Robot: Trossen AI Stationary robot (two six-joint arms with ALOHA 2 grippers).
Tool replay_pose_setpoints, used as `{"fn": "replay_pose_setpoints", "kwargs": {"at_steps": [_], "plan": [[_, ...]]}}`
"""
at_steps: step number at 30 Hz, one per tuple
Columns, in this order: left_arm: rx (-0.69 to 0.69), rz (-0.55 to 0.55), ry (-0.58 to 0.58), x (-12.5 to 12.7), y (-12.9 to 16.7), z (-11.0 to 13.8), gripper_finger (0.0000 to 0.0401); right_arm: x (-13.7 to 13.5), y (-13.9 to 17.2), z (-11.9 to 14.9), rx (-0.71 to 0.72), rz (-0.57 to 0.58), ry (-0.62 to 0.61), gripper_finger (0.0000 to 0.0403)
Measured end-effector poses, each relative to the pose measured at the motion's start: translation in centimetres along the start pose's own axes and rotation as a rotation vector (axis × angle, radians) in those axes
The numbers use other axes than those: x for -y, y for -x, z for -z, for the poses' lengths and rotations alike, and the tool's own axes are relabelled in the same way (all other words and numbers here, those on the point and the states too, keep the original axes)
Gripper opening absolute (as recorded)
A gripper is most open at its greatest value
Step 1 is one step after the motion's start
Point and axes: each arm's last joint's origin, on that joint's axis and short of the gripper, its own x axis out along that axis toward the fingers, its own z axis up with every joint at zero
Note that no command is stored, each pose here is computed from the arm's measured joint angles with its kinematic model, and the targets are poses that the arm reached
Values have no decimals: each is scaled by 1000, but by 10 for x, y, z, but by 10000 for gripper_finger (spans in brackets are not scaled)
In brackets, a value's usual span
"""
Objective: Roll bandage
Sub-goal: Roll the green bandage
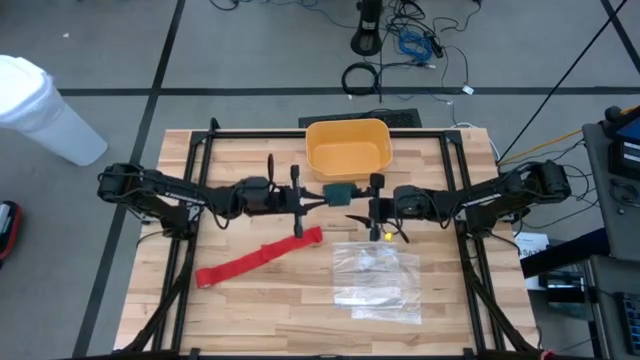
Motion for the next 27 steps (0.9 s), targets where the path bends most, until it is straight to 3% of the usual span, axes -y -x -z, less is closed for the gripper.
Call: {"fn": "replay_pose_setpoints", "kwargs": {"at_steps": [5, 12, 18, 20, 23, 27], "plan": [[7, 33, 3, -4, 0, 2, 13, 7, 1, 4, -94, 261, -91, 221], [70, 136, 1, 0, 5, 10, 13, 7, 1, -1, -33, 281, -210, 221], [33, 149, 7, 5, 15, 28, 13, -1, 3, -4, -20, 247, -222, 221], [22, 156, 27, 7, 17, 33, 13, -5, 3, -6, -1, 178, -217, 221], [7, 162, 40, 9, 19, 37, 13, -14, 3, -12, 72, -24, -226, 221], [10, 163, 40, 9, 20, 39, 13, -16, 4, -14, 90, -33, -302, 221]]}}
